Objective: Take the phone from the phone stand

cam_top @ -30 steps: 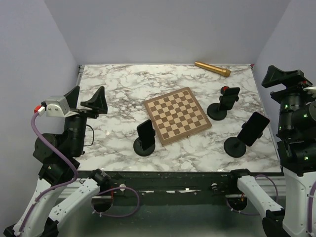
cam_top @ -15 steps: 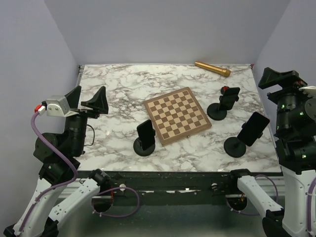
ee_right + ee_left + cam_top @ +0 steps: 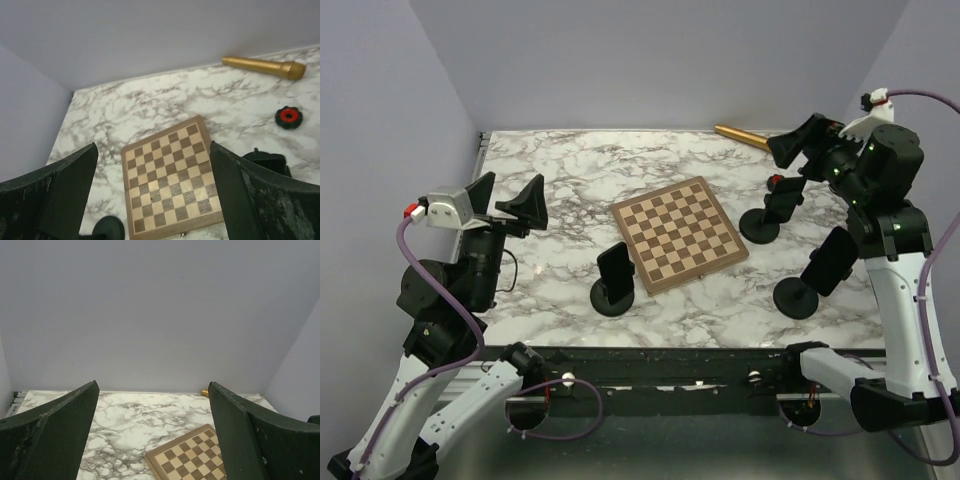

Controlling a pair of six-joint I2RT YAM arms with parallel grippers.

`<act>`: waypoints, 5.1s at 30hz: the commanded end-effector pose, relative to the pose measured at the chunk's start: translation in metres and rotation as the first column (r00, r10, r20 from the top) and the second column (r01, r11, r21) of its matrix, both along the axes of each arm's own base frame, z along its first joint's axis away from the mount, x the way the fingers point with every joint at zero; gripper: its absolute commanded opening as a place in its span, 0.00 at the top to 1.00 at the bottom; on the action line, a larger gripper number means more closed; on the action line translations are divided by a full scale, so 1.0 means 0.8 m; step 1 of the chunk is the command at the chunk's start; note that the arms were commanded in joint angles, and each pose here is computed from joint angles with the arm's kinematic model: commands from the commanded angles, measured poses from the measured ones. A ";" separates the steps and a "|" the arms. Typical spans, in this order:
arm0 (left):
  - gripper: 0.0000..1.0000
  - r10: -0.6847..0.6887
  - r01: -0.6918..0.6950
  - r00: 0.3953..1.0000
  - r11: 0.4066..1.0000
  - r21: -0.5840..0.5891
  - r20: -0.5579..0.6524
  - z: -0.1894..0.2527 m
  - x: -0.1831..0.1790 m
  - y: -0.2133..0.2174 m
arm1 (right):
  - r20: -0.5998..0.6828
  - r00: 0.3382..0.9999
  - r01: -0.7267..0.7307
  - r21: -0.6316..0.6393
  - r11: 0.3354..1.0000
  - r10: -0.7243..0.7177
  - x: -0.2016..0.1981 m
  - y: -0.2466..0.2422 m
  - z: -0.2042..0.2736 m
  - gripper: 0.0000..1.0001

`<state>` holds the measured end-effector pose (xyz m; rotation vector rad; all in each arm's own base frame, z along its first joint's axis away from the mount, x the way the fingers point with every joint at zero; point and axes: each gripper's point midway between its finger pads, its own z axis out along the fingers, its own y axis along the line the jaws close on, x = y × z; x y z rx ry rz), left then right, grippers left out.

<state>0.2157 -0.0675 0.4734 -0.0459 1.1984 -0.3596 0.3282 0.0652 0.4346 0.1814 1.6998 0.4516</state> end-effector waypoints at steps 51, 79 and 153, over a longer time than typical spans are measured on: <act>0.02 -0.504 0.594 0.581 0.799 -0.089 -0.639 -0.268 -0.039 -0.162 | -0.562 0.646 -0.659 -0.069 0.749 0.517 -0.119 0.255 -0.338 0.00; 0.01 -0.443 0.511 0.702 0.859 -0.039 -0.558 -0.239 -0.031 -0.134 | -0.238 0.707 -0.688 -0.012 0.726 0.666 -0.161 0.366 -0.247 0.00; 0.32 -0.541 0.495 0.597 0.830 -0.259 -0.592 -0.317 -0.081 -0.126 | -0.300 0.796 -0.592 -0.211 0.778 0.525 -0.144 0.417 -0.247 0.99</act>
